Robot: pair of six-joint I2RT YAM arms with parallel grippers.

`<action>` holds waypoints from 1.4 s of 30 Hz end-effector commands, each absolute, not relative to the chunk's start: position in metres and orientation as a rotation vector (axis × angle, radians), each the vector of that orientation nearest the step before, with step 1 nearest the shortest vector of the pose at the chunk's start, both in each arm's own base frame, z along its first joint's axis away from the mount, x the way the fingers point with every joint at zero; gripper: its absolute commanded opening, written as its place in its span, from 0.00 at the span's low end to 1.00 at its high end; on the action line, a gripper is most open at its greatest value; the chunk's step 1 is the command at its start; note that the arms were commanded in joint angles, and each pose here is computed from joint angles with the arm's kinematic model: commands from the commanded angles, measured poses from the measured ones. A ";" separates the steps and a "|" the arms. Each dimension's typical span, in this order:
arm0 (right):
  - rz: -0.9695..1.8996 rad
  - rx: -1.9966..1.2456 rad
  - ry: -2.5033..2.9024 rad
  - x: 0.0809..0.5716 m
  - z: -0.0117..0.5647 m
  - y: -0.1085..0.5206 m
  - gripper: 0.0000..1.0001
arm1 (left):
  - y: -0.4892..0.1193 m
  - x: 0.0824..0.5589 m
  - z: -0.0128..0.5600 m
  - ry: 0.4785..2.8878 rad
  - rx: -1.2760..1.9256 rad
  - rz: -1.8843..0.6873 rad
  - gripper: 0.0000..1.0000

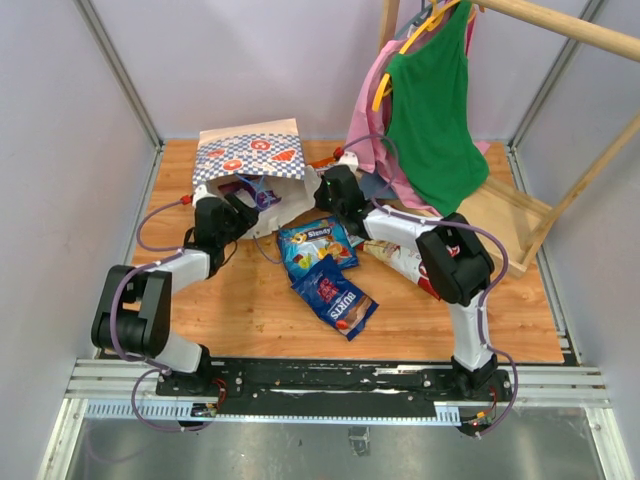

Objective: Take the snacks out of the paper bag

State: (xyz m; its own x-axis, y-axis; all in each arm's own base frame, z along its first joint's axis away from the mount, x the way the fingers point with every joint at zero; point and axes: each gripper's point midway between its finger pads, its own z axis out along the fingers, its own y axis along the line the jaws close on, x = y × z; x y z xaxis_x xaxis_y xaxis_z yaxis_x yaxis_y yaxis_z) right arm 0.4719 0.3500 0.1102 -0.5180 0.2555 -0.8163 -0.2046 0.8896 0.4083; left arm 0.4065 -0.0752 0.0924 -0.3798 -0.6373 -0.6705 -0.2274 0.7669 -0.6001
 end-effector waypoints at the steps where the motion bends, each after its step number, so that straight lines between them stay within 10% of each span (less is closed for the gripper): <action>1: 0.590 0.055 2.008 0.466 0.135 0.349 0.01 | -0.057 0.423 0.105 1.869 -0.692 -0.430 0.69; 20: 0.595 -0.033 1.988 0.446 0.145 0.388 0.01 | -0.012 0.465 0.087 1.944 -0.691 -0.268 0.69; 42: 0.593 -0.078 1.982 0.439 0.146 0.398 0.01 | -0.009 0.492 0.085 1.913 -0.744 -0.375 0.27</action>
